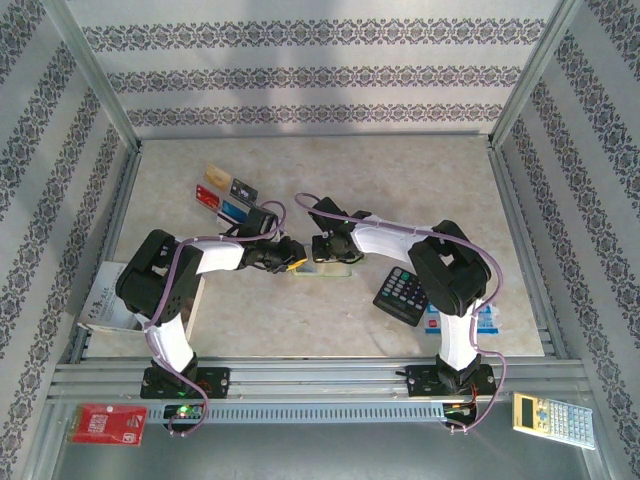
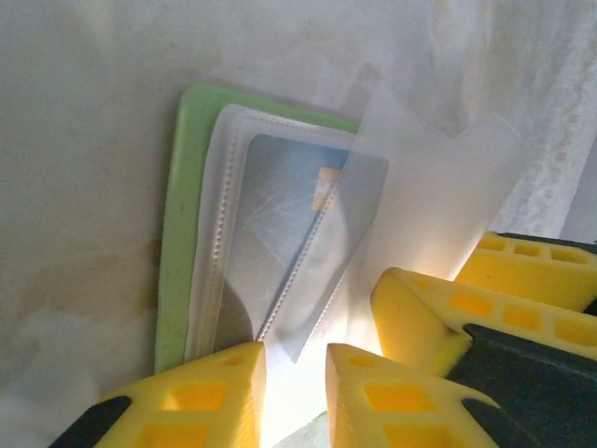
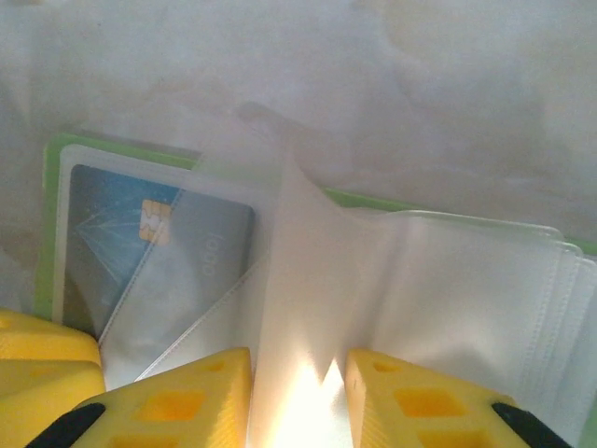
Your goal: Take the credit cards out of the card holder
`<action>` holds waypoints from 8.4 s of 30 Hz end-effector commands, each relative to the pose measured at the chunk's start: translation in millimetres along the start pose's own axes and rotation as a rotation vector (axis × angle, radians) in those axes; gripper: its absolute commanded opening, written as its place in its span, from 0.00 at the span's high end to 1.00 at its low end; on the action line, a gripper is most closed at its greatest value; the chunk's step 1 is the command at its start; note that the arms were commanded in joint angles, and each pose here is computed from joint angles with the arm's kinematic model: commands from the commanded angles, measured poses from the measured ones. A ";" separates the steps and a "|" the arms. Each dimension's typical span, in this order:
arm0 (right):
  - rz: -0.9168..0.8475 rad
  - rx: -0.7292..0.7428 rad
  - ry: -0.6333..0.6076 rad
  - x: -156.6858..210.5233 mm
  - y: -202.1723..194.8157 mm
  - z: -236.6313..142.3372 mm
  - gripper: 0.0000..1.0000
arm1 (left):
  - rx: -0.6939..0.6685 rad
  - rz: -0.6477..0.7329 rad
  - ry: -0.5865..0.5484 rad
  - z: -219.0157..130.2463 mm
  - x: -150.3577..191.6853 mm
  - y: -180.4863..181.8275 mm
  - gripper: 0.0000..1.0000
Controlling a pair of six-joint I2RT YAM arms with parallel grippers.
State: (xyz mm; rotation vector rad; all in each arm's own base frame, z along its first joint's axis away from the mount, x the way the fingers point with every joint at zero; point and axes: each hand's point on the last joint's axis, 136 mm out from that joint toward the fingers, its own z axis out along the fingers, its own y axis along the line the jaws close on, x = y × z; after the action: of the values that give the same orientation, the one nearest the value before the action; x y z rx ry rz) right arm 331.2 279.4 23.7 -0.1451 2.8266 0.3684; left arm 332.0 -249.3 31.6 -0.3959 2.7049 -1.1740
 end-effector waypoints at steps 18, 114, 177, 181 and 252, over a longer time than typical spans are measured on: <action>0.059 0.043 -0.180 -33.8 -7.8 -53.7 0.56 | -0.025 -0.007 0.019 6.9 5.0 7.1 0.81; 0.314 -0.322 -0.274 -45.8 -23.6 -84.0 0.58 | -0.142 0.101 -0.039 -29.4 -23.3 -31.6 0.74; 0.377 -0.416 0.024 -6.5 11.5 -6.8 0.89 | -0.619 0.225 0.191 1.3 2.0 48.0 0.76; 0.366 -0.418 -0.001 -11.1 11.6 -14.5 0.89 | -0.555 0.232 0.169 -5.1 -0.4 25.9 0.77; 0.338 -0.196 0.118 21.4 -7.0 12.8 0.86 | -0.614 0.210 0.202 9.1 6.9 46.5 0.83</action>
State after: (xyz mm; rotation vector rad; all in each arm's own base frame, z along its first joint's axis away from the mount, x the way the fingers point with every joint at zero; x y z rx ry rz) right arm 323.8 286.7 21.8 0.2912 2.8566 0.8815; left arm 342.9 -235.3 21.9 -0.0247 3.0349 -0.3858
